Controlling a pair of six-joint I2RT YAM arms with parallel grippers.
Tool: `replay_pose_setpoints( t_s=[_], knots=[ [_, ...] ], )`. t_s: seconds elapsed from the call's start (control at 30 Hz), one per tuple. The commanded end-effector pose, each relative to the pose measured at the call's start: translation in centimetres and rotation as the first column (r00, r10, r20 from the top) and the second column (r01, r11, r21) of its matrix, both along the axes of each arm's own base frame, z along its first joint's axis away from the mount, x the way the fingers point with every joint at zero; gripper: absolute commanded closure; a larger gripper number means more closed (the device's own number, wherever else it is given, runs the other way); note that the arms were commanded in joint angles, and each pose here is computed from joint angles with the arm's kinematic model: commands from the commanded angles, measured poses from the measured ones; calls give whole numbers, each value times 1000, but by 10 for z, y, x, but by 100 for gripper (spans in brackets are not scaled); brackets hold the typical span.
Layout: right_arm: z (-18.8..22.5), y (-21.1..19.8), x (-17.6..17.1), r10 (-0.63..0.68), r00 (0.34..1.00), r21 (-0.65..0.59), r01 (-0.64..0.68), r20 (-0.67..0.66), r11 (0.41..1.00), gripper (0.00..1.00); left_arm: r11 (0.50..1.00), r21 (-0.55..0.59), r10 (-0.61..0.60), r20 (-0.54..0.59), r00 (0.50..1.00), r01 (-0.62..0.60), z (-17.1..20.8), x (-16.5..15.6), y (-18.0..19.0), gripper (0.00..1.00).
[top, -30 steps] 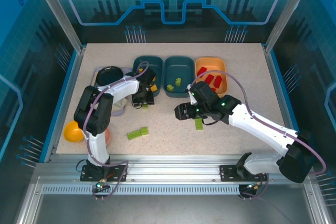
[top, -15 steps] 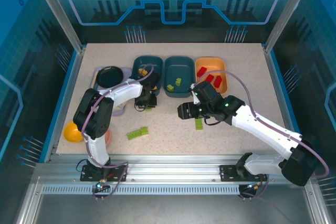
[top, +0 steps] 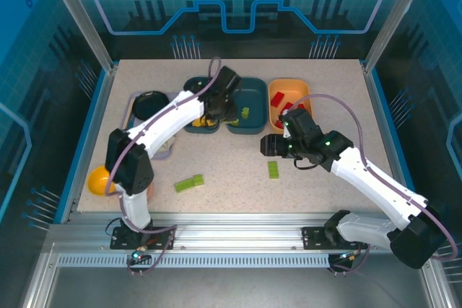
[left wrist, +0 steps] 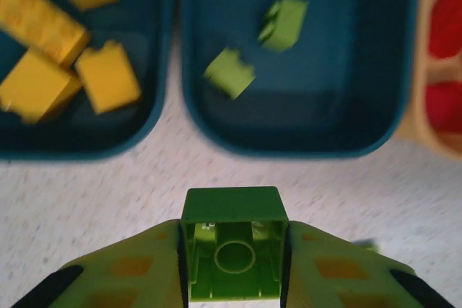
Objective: Sort the legos into containers by color
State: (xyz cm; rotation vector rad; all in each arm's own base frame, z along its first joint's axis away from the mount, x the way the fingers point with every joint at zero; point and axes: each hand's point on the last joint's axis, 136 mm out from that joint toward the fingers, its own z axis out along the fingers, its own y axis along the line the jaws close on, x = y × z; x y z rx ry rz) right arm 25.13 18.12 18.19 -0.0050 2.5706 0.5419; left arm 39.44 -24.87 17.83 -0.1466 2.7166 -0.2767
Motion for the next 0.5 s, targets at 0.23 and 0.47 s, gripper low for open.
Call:
replay_pose_setpoints(
  t_s=[0.23,0.47],
  knots=[
    [-24,-37,-10,-155,979,-60,148,-129,987,29,993,116,46,-74,996,-37,-60,84,0,66],
    [-42,-44,-23,-167,969,-68,157,-180,985,29,996,81,47,-104,993,-38,-89,104,2,61]
  ],
)
